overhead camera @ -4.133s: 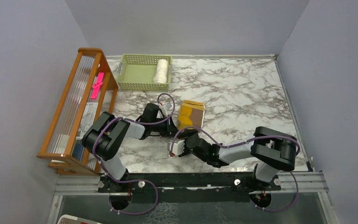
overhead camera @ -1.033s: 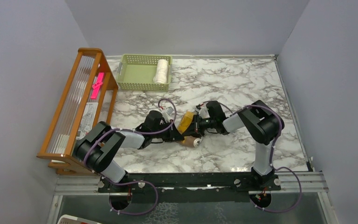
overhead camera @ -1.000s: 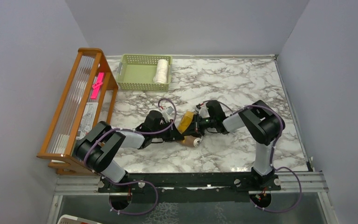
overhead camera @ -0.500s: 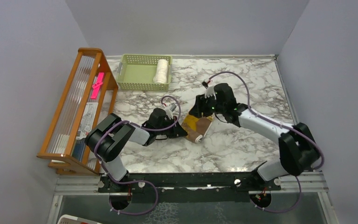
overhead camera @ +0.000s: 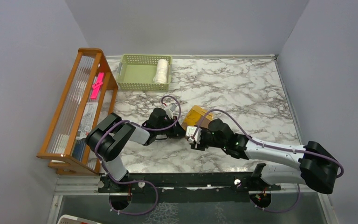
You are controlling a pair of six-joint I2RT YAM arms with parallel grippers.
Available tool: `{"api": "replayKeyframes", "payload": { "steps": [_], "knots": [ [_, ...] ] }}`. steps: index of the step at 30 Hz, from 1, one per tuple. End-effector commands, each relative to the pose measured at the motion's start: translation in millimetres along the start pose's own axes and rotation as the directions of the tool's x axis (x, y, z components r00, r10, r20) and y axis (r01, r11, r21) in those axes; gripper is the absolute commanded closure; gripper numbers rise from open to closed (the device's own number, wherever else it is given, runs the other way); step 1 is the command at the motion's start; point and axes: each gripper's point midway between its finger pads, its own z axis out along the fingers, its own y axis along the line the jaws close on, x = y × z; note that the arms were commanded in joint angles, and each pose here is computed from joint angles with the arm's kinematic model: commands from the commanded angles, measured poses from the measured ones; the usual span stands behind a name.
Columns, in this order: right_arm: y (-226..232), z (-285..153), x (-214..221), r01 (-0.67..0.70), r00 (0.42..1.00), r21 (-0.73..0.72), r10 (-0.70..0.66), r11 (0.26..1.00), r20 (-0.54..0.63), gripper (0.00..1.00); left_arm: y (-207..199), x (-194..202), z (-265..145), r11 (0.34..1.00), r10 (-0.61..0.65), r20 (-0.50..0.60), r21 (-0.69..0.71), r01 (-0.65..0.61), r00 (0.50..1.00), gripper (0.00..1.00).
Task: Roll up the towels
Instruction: Roll the towel at the center of the board.
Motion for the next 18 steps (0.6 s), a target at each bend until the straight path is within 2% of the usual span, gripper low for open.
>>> {"api": "replayKeyframes", "payload": {
  "steps": [1, 9, 14, 18],
  "knots": [
    [2, 7, 2, 0.174, 0.984, -0.020, -0.175, 0.985, -0.028, 0.51, 64, 52, -8, 0.970, -0.072, -0.140, -0.240, 0.037, 0.988, 1.00],
    [15, 29, 21, 0.234, 0.965, -0.103, -0.244, 0.967, -0.101, 0.55, 66, 56, -10, 0.968, -0.078, -0.148, -0.248, 0.040, 0.986, 1.00],
    [7, 35, 42, 0.247, 0.946, -0.082, -0.258, 0.966, -0.198, 0.56, 67, 58, -11, 0.968, -0.078, -0.155, -0.249, 0.037, 0.985, 1.00],
    [-1, 32, 40, 0.274, 0.940, -0.044, -0.277, 0.961, -0.201, 0.56, 67, 58, -9, 0.970, -0.074, -0.164, -0.243, 0.032, 0.984, 1.00]
  ]
}}
